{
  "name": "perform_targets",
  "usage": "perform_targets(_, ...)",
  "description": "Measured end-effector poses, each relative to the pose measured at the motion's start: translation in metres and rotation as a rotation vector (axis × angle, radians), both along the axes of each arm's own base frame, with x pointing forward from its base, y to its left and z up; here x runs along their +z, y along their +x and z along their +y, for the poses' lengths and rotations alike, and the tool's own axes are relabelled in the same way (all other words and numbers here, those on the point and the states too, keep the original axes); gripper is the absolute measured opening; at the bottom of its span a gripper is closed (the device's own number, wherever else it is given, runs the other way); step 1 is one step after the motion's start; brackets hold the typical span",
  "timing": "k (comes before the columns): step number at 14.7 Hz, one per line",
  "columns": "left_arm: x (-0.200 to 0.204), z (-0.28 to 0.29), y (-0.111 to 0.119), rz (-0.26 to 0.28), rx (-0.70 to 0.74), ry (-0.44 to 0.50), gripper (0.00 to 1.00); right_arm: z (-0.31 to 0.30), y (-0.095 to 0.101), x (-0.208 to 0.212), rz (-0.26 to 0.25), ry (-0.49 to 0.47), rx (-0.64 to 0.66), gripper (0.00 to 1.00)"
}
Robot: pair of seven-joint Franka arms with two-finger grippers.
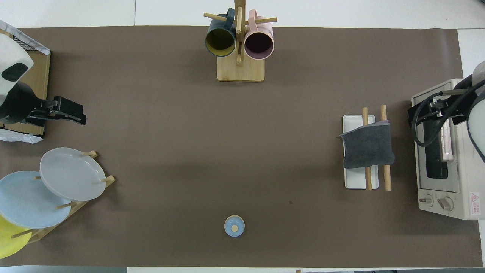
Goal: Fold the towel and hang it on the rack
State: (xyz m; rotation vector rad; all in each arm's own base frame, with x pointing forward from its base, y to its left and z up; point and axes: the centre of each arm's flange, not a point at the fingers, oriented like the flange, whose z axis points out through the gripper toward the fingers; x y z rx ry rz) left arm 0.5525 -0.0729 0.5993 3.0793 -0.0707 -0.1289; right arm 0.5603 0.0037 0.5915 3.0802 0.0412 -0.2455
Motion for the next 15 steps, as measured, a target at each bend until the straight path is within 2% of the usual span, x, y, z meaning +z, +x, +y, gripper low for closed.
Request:
perform_targets(2,0.0,0.0,0.0,0.0,0.0,0.0,1.0,0.001,-0.002,0.003,-0.014,0.0,0.001,1.0)
perform_targets(5,0.0,0.0,0.0,0.0,0.0,0.0,1.0,-0.003,0.004,0.007,-0.065,0.001,-0.003,1.0)
perform_targets(15,0.0,0.0,0.0,0.0,0.0,0.0,1.0,-0.003,0.006,0.011,-0.088,0.001,-0.003,1.0)
